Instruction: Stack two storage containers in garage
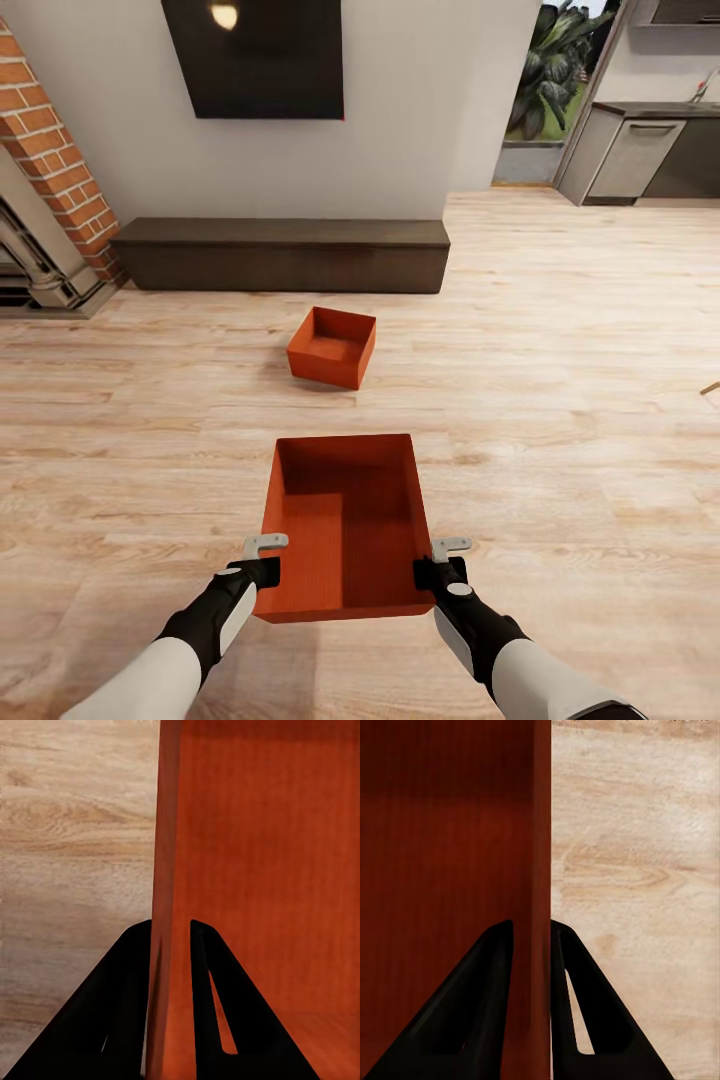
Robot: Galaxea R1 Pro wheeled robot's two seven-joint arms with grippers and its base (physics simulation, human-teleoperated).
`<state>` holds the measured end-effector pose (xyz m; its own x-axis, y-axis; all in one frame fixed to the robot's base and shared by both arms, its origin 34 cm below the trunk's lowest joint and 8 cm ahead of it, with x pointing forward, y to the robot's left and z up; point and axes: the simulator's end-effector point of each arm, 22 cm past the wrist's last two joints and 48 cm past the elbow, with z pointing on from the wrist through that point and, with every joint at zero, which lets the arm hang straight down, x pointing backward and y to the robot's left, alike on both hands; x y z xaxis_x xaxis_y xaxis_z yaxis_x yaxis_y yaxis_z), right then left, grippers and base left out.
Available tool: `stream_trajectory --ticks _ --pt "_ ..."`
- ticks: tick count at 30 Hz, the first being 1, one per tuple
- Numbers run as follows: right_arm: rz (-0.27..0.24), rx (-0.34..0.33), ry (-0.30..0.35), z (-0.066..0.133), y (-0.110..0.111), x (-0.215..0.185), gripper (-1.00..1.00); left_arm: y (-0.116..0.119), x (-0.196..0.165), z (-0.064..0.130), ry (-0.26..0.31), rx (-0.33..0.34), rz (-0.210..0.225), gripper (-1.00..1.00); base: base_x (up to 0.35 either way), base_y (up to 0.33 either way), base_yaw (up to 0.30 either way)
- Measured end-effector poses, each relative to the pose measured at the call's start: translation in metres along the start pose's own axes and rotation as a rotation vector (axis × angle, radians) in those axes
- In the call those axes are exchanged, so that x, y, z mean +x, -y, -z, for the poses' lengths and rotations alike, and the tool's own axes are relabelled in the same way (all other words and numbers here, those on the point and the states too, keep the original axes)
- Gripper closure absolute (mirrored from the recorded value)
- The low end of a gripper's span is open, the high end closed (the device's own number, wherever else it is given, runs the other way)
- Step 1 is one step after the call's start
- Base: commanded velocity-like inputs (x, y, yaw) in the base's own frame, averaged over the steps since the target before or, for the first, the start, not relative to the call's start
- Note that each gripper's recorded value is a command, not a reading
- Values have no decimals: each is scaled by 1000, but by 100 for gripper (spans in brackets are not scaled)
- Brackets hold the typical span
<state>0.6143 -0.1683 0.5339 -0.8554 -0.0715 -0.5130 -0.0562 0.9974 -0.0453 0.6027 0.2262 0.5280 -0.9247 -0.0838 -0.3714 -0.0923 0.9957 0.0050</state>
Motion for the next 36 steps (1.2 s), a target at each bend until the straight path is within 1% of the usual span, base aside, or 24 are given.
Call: stream_trajectory --ticks 22,36 --pt "-2 1 0 27 1 -13 100 -1 -9 29 1 0 -2 100 0 0 0" --pt "-4 3 12 30 2 -19 100 0 -15 32 13 1 -4 100 0 0 0"
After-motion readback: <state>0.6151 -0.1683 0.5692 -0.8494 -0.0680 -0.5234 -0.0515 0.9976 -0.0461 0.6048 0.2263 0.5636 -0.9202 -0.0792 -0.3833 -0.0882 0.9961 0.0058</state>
